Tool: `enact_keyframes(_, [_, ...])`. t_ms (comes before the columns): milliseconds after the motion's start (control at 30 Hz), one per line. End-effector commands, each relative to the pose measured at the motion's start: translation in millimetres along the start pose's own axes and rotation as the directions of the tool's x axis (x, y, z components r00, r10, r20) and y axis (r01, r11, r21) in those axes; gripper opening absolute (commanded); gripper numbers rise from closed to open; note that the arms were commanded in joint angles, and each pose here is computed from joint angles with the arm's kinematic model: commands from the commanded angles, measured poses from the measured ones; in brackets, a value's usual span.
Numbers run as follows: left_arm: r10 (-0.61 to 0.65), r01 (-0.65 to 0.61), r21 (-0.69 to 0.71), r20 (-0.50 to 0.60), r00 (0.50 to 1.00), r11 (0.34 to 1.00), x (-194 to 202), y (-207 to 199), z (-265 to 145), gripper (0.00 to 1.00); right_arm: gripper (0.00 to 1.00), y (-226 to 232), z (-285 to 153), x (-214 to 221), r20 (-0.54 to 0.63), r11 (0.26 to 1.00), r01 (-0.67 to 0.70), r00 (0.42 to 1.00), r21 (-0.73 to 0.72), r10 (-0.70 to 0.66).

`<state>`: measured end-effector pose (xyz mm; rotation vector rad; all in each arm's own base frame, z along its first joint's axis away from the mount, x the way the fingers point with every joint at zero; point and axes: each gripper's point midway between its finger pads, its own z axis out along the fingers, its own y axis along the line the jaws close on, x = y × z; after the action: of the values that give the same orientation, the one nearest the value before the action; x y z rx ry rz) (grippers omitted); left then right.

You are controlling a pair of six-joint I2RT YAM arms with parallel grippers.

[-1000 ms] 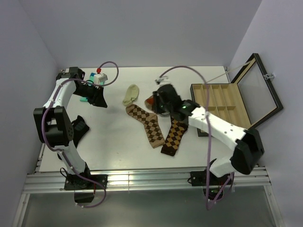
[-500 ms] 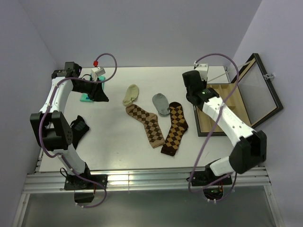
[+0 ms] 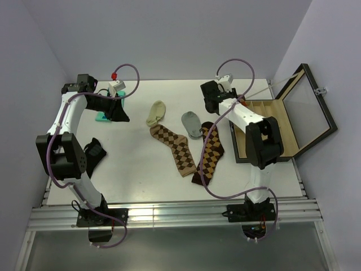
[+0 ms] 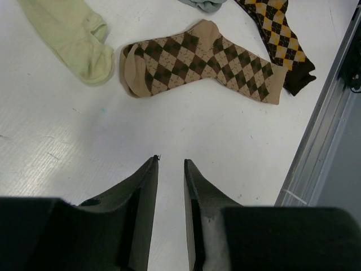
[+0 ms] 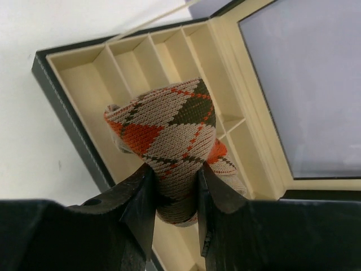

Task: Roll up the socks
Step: Place the sock in the storage box.

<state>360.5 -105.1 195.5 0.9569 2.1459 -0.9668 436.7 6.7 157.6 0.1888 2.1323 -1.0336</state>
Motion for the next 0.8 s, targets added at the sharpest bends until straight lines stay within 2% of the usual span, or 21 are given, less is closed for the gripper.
enact_keyframes(0, [0.050, -0.050, -0.003, 0.022, 0.998, 0.999, -8.7, -5.3, -7.0, 0.30, 0.00, -16.7, 4.6, -23.3, 0.040, 0.992, -0.012, 0.999, 0.126, 0.007])
enact_keyframes(300, [0.033, -0.033, 0.021, 0.014, 0.999, 0.999, -2.6, -5.0, -2.5, 0.30, 0.00, 3.4, 24.8, -13.9, 0.027, 0.991, 0.083, 0.996, 0.105, -0.086])
enact_keyframes(767, [0.019, -0.019, 0.027, 0.008, 1.000, 0.999, -2.5, -4.8, 3.0, 0.30, 0.00, 46.5, 47.2, 7.3, -0.027, 0.982, 0.188, 0.982, -0.009, -0.188])
